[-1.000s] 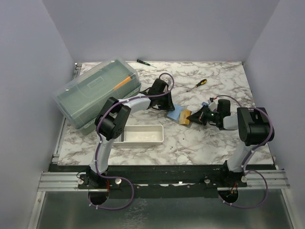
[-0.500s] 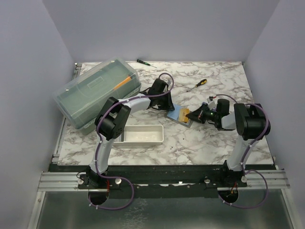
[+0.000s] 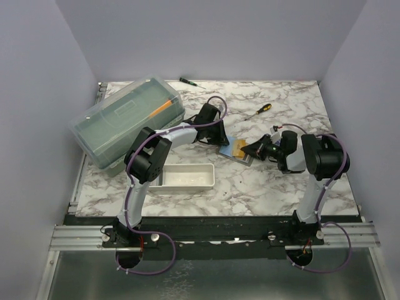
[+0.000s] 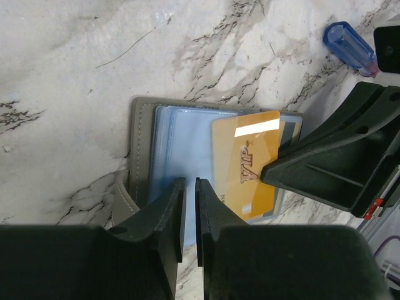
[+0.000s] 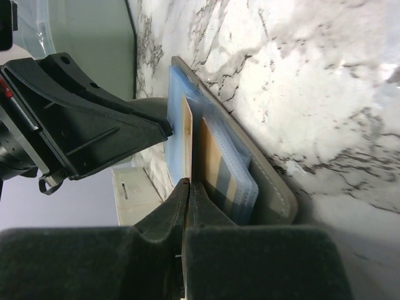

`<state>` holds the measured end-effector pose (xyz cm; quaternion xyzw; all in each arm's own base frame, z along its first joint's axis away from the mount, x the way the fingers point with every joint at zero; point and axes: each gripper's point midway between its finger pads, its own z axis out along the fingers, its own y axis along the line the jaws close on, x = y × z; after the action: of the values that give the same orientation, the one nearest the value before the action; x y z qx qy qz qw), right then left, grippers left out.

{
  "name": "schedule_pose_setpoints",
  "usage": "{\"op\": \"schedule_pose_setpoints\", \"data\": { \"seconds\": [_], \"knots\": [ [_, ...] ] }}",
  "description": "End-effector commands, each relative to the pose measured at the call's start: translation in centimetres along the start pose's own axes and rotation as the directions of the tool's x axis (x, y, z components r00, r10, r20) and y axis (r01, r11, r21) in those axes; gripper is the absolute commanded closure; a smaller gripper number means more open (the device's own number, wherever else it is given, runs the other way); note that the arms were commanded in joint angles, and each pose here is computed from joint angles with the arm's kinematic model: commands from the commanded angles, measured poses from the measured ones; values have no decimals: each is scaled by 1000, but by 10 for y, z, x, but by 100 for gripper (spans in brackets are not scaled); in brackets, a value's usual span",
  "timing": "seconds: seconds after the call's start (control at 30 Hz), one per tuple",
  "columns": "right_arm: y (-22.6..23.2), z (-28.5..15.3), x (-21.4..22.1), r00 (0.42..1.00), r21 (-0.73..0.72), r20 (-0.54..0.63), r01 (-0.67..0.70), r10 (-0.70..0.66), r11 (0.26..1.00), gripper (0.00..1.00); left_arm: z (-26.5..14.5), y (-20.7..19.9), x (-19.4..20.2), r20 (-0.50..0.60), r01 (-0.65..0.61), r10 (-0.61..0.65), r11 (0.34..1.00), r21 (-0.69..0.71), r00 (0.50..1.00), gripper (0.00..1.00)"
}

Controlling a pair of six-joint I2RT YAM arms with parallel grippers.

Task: Put the credit cards into the card holder
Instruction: Insert the credit card into the card holder.

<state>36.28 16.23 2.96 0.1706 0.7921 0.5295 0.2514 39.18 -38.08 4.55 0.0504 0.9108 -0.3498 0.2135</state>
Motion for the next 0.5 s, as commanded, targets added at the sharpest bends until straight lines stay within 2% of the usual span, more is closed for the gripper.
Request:
{"op": "schedule_pose_setpoints", "data": {
  "seconds": [0.0, 0.13, 0.3, 0.4, 0.47],
  "knots": [
    [-8, 6, 0, 999, 19, 53, 2, -3, 1000, 100, -2, 4, 17, -65, 40, -40, 999, -1, 997, 82],
    [-12, 5, 1, 997, 34, 71, 5, -7, 999, 100, -13, -6, 11, -48, 23, -22, 1000, 19, 999, 75],
    [-16, 3, 2, 997, 49, 81, 13, -17, 999, 100, -35, 0, -16, 41, -43, 46, 997, -57, 998, 56],
    [-17, 4, 3, 996, 54, 83, 13, -17, 998, 99, -38, 16, -23, 61, -31, 39, 993, -115, 997, 54],
    [-18, 5, 2, 996, 60, 86, 15, -20, 998, 94, -35, 27, -22, 66, -14, 25, 988, -154, 997, 54]
  ]
}}
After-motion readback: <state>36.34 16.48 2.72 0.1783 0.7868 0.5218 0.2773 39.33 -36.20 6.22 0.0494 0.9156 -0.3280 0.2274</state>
